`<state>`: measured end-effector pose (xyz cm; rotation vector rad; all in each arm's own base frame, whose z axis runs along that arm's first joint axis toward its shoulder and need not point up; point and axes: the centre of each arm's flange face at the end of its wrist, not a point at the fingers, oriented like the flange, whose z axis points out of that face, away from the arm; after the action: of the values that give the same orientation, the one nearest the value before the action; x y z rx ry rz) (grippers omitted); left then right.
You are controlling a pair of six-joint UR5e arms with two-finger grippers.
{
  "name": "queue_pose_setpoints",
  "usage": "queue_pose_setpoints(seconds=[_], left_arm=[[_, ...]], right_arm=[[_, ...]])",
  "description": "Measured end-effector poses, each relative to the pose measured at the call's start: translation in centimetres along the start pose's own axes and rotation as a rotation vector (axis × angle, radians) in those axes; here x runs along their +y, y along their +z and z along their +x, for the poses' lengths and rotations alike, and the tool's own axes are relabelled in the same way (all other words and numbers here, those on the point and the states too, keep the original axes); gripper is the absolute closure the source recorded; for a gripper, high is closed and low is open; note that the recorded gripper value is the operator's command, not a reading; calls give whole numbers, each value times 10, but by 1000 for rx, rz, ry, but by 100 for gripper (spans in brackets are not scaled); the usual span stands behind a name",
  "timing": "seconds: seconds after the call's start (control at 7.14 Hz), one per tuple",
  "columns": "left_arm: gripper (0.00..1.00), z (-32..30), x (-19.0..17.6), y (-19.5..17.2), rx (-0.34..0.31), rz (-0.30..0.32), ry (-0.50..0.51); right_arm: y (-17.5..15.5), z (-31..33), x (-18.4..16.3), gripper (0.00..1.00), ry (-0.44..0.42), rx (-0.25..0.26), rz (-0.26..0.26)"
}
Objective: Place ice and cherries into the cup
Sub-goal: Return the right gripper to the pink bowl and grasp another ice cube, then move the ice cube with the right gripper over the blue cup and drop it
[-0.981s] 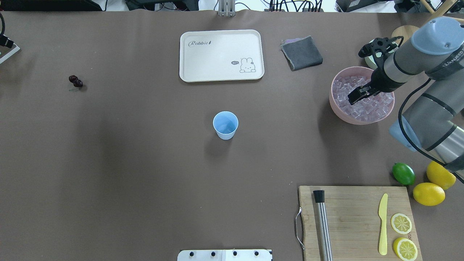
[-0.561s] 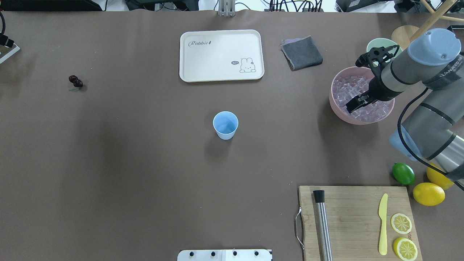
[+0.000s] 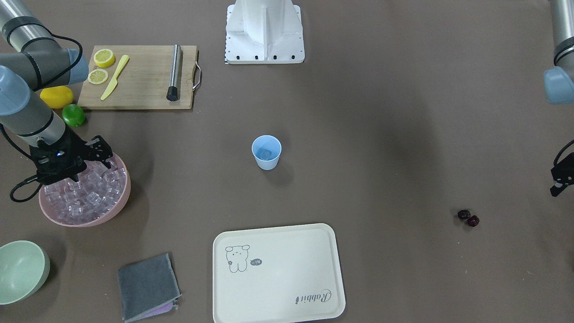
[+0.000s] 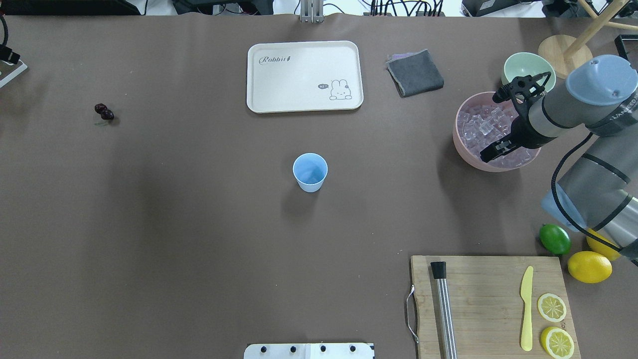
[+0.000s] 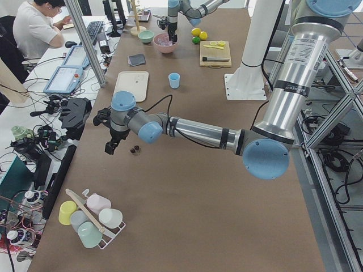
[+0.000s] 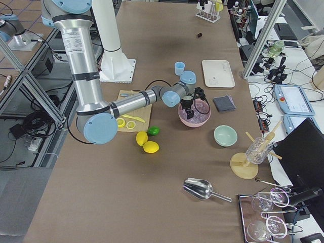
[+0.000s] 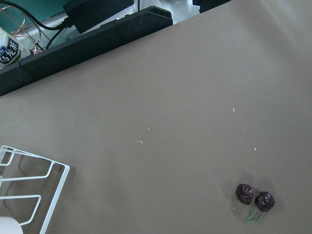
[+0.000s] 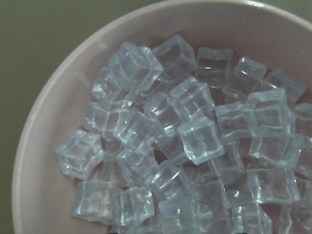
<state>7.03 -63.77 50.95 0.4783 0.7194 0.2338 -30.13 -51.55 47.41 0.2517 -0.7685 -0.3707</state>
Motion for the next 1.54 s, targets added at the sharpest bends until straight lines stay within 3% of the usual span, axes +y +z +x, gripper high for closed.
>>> queue_pose_setpoints(seconds=[0.42, 0.7, 0.98, 1.26, 1.54], left_arm=[[2, -1, 2, 1, 0, -3, -3], [2, -1, 2, 1, 0, -2, -5], [2, 0, 1, 0, 1, 0, -9], [2, 1, 0, 0, 2, 1, -15], [2, 2, -1, 0, 3, 1, -17]], right_arm=[[-4, -5, -3, 72, -6, -4, 10], [-11, -6, -5, 77, -9, -11, 20], [-43, -8, -18, 80, 10, -43, 35], [-81, -62, -70, 83, 31, -67, 36], [-91, -182, -110, 83, 112, -65, 57]])
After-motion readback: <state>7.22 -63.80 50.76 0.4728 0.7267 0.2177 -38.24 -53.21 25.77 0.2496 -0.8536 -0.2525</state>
